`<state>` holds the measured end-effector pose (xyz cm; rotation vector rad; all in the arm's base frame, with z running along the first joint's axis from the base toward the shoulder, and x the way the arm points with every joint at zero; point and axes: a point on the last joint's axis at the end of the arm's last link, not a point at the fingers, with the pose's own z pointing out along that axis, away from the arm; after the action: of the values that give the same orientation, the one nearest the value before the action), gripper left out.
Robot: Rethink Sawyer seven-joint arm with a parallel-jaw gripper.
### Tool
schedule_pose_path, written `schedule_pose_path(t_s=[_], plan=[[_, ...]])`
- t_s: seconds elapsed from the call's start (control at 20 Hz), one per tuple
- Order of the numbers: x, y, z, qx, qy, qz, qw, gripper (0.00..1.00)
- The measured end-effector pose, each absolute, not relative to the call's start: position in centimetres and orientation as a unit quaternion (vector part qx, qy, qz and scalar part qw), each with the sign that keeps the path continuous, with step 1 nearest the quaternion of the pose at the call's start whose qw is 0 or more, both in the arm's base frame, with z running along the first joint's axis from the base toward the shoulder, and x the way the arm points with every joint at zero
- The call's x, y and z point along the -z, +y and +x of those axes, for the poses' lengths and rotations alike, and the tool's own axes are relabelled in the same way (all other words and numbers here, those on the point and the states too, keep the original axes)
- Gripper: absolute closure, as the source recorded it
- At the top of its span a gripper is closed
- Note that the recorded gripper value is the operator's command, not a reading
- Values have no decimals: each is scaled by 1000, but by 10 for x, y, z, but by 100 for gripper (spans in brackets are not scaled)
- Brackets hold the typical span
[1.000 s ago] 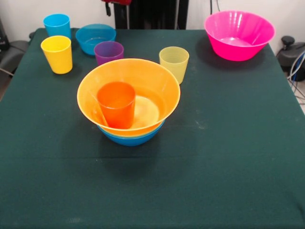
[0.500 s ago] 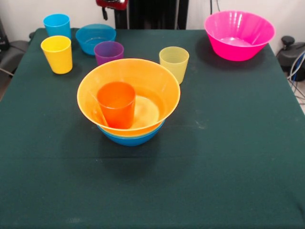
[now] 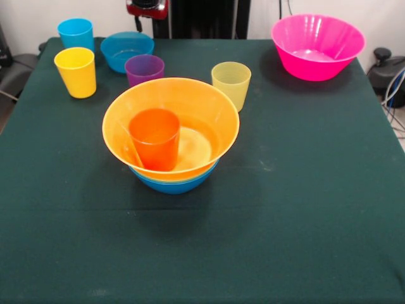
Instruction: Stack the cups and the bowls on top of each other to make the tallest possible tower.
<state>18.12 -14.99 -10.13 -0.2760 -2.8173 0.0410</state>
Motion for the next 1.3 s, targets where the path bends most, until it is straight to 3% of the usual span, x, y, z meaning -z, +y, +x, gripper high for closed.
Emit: schedule_pose_path(t_s=[1.3], plan=[[138,-154,177,-10,-987,-82,138,0]])
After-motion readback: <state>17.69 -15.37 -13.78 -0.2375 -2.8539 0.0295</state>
